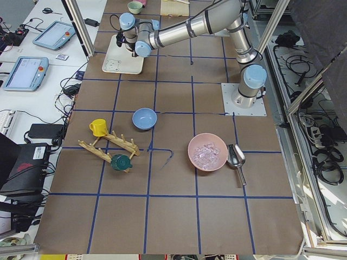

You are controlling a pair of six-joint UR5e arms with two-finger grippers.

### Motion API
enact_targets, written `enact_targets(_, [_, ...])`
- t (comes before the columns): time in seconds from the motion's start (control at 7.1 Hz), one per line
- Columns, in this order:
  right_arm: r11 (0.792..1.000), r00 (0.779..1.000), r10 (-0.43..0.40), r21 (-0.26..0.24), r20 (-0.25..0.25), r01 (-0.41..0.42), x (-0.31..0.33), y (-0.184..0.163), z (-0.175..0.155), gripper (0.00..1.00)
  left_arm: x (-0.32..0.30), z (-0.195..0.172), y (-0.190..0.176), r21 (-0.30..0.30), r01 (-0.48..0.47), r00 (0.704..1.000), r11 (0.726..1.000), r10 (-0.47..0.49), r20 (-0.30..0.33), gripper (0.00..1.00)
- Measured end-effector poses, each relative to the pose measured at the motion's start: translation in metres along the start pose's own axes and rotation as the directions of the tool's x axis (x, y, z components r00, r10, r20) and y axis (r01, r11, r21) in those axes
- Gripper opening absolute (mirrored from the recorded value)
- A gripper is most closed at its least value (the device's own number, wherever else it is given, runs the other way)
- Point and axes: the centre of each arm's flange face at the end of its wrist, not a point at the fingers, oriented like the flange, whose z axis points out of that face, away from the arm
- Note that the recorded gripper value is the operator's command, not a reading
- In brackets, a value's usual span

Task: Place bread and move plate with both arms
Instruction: 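Slide the plate with the left gripper onto the white bear tray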

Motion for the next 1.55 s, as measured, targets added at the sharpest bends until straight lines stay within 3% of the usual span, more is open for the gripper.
enact_targets(0.7, [1.000, 0.999, 0.019, 0.016, 0.027, -0.019, -0.002, -0.002, -0.003, 1.00, -0.013, 0.052, -0.047, -0.010, 0.007, 0.999, 1.000, -0.008, -0.033, 0.00])
enact_targets(0.99, [0.999, 0.999, 0.024, 0.022, 0.022, -0.025, 0.000, -0.004, -0.004, 1.00, -0.013, 0.054, -0.059, 0.005, 0.001, 0.999, 1.000, -0.001, -0.035, 0.09])
enact_targets(1.13, [0.999, 1.000, 0.025, 0.022, 0.019, -0.025, 0.001, -0.004, -0.004, 1.00, -0.013, 0.053, -0.066, 0.015, -0.003, 0.999, 1.000, 0.004, -0.037, 0.99])
enact_targets(1.55, [0.999, 1.000, 0.027, 0.023, 0.012, -0.028, 0.003, -0.006, -0.004, 1.00, -0.008, 0.046, -0.075, 0.037, -0.005, 0.999, 0.999, 0.006, -0.041, 1.00])
